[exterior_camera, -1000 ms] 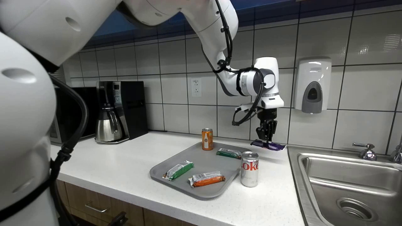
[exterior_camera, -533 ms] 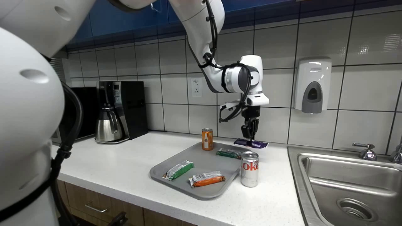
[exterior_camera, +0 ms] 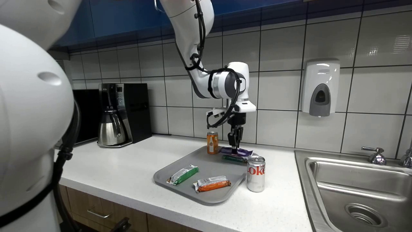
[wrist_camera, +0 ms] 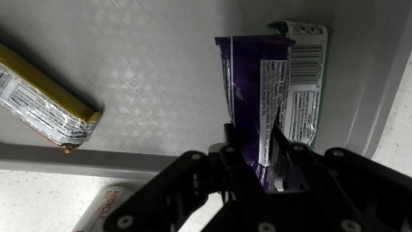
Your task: Put the packets on the grey tray.
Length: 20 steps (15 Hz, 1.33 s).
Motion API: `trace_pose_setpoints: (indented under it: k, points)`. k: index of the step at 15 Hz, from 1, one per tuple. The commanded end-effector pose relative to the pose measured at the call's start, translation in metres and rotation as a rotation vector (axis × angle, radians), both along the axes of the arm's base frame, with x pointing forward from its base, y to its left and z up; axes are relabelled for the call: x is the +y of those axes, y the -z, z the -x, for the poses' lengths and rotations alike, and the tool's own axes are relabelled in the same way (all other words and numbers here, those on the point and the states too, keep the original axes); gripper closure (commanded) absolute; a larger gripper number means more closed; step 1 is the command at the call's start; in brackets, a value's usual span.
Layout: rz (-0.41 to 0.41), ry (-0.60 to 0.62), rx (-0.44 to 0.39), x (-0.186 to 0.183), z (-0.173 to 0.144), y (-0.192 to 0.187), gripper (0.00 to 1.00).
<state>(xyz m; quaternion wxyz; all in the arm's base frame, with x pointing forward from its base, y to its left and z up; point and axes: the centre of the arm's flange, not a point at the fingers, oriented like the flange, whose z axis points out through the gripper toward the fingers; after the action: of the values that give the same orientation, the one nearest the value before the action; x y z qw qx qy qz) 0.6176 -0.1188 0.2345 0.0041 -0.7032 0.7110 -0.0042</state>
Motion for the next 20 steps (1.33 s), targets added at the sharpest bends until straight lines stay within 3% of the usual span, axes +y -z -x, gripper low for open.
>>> trace_pose_setpoints:
  k: [1, 12, 13, 14, 16, 20]
  points:
    - [-0.024, -0.072, 0.002, 0.018, 0.026, -0.003, 0.93]
    - [-0.027, -0.117, 0.065, 0.028, 0.061, 0.016, 0.93]
    - [-0.025, -0.123, 0.067, 0.029, 0.064, 0.015, 0.76]
    - [-0.021, -0.127, 0.067, 0.03, 0.066, 0.014, 0.49]
    - [-0.016, -0.144, 0.072, 0.03, 0.07, 0.013, 0.44]
    - [-0.003, -0.191, 0.078, 0.029, 0.076, 0.005, 0.14]
